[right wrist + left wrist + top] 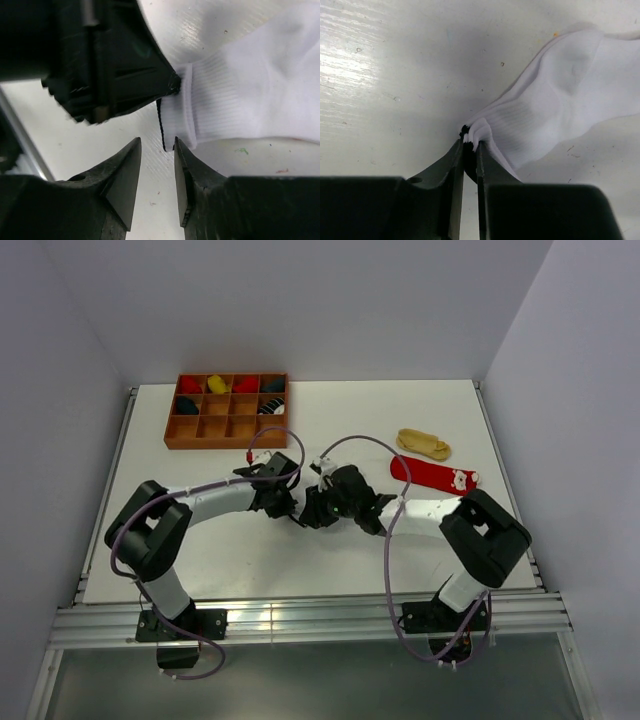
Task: Roll the socks
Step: Roll the sock at the center of the board.
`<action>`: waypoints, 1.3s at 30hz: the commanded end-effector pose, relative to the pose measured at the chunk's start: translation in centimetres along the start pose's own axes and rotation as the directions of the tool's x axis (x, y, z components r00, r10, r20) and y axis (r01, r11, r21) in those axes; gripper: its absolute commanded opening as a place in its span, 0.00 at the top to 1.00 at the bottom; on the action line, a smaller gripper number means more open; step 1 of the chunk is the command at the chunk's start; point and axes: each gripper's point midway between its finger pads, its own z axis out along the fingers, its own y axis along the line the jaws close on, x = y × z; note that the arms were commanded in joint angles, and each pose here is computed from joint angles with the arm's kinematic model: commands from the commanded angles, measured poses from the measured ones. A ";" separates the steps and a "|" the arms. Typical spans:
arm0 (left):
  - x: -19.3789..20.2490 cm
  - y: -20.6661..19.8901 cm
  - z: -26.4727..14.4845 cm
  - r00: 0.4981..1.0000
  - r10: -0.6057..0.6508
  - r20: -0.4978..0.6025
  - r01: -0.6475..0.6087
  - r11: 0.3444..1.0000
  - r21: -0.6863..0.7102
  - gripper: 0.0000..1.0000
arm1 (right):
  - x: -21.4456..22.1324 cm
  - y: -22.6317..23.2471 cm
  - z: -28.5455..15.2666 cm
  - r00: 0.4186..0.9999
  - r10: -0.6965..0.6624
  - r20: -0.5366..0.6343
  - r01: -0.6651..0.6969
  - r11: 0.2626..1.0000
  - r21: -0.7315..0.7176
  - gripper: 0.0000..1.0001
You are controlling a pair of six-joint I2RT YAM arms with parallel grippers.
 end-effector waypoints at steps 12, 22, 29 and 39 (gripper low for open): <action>1.3 0.7 -0.5 0.982 0.136 -0.130 -0.149 0.984 -0.096 0.89 | -1.6 0.6 -0.6 0.909 -0.381 0.168 0.337 0.911 0.239 0.55; 1.8 0.5 -0.2 0.976 0.149 -0.159 -0.164 0.983 -0.085 0.89 | -0.7 2.1 0.7 0.888 -0.438 0.141 0.402 0.887 0.228 0.57; 1.7 0.5 -0.2 0.974 0.158 -0.161 -0.174 0.981 -0.088 0.89 | 0.6 1.5 1.9 0.887 -0.452 0.093 0.421 0.876 0.235 0.57; 1.6 0.3 -0.5 0.974 0.164 -0.159 -0.179 0.980 -0.082 0.88 | 2.5 -0.9 3.4 0.893 -0.450 0.004 0.428 0.851 0.304 0.59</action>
